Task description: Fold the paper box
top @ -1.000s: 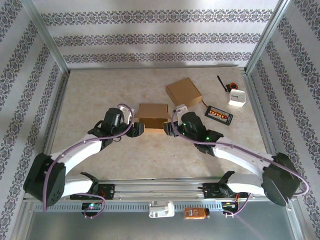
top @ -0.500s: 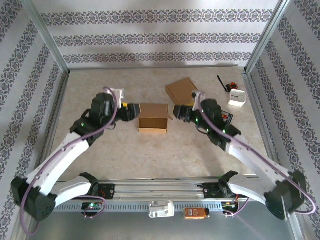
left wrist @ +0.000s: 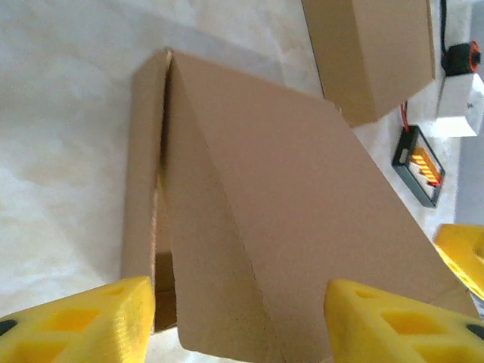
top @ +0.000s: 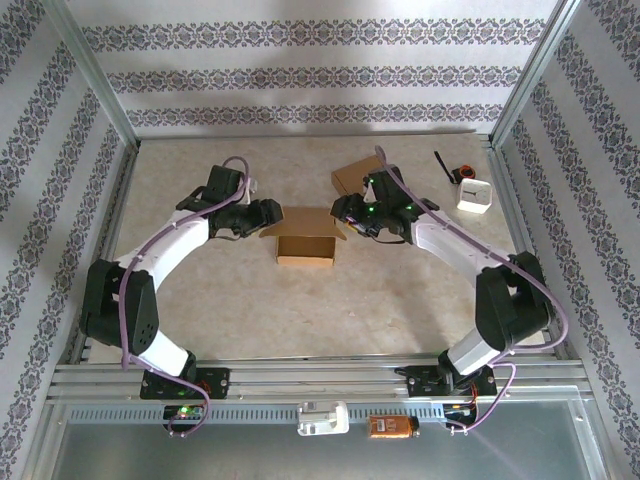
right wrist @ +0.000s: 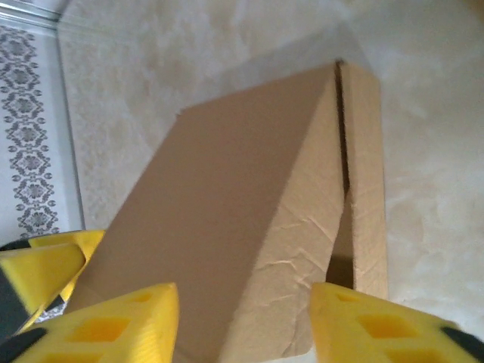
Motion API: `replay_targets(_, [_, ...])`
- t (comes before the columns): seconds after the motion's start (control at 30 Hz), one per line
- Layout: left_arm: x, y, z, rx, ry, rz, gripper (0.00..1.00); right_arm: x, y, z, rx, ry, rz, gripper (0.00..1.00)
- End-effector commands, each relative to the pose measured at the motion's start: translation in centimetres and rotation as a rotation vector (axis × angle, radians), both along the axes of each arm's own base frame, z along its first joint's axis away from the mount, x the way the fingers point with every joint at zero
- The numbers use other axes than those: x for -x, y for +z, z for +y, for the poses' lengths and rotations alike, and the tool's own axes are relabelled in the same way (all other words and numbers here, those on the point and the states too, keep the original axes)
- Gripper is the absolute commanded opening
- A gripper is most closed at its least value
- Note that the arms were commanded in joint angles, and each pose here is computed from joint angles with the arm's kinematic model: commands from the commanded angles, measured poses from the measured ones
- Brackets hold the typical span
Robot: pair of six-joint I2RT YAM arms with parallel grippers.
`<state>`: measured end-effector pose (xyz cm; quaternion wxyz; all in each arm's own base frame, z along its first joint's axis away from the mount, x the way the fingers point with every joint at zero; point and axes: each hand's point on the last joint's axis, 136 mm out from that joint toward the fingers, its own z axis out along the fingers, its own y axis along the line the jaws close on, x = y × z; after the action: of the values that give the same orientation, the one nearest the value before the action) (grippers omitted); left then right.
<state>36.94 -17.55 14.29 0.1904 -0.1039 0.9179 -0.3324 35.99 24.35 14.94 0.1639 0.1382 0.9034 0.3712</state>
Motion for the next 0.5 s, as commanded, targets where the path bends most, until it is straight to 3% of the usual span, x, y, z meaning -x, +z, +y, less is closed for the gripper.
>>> replay_targets(0.0, [0.0,0.9,-1.7,0.136,-0.041,-0.023,0.54,0.2,-0.3,1.0,-0.019,0.015,0.039,0.42])
replay_targets(0.2, [1.2,-1.3,-1.4,0.123,-0.036,0.030,0.35,0.6,-2.1,2.4,-0.037,0.029,0.073,0.31])
replay_targets(0.47, [2.1,-4.9,-1.1,0.093,-0.031,0.099,0.20,1.3,-5.8,0.7,0.127,0.010,0.067,0.28])
